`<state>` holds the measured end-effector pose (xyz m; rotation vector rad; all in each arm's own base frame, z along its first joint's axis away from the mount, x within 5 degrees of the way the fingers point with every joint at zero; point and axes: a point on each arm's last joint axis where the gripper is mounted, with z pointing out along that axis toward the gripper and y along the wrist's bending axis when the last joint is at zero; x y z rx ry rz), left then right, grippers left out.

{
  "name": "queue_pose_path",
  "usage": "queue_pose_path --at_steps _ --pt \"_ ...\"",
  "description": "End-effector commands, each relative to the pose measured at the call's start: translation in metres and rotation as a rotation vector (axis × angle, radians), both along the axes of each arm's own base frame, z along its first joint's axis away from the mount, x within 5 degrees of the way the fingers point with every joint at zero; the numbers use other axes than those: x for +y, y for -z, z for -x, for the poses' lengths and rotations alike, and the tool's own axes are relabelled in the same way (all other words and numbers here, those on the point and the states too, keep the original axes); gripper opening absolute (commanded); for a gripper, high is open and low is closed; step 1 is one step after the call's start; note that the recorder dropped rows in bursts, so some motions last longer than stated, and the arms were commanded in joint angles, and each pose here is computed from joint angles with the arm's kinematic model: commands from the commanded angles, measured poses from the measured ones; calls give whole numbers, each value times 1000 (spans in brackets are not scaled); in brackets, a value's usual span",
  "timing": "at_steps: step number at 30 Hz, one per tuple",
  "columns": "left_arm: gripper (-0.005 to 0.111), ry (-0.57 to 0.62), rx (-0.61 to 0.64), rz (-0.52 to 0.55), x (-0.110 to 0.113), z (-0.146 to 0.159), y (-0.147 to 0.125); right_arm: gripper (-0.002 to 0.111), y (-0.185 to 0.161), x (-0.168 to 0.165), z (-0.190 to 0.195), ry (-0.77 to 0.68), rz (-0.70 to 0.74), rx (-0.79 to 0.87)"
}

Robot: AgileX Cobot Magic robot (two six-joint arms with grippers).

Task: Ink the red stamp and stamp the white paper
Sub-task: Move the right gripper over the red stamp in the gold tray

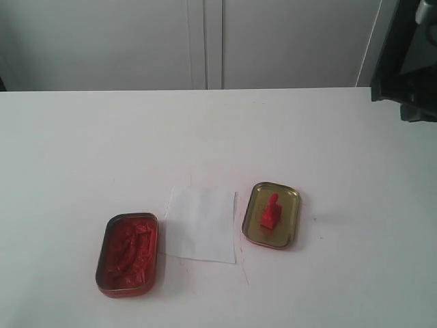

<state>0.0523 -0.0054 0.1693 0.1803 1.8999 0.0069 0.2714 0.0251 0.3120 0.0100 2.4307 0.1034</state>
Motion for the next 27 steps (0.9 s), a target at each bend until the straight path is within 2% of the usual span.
queue_pose_path --at_steps 1,19,27 --pt "0 0 1 -2 0 0 1 0 4 0 -17 -1 8 107" --pt "0 0 1 -2 0 0 1 0 37 5 -66 -17 27 400" --pt "0 0 1 -2 0 0 1 0 47 7 -72 -31 19 420"
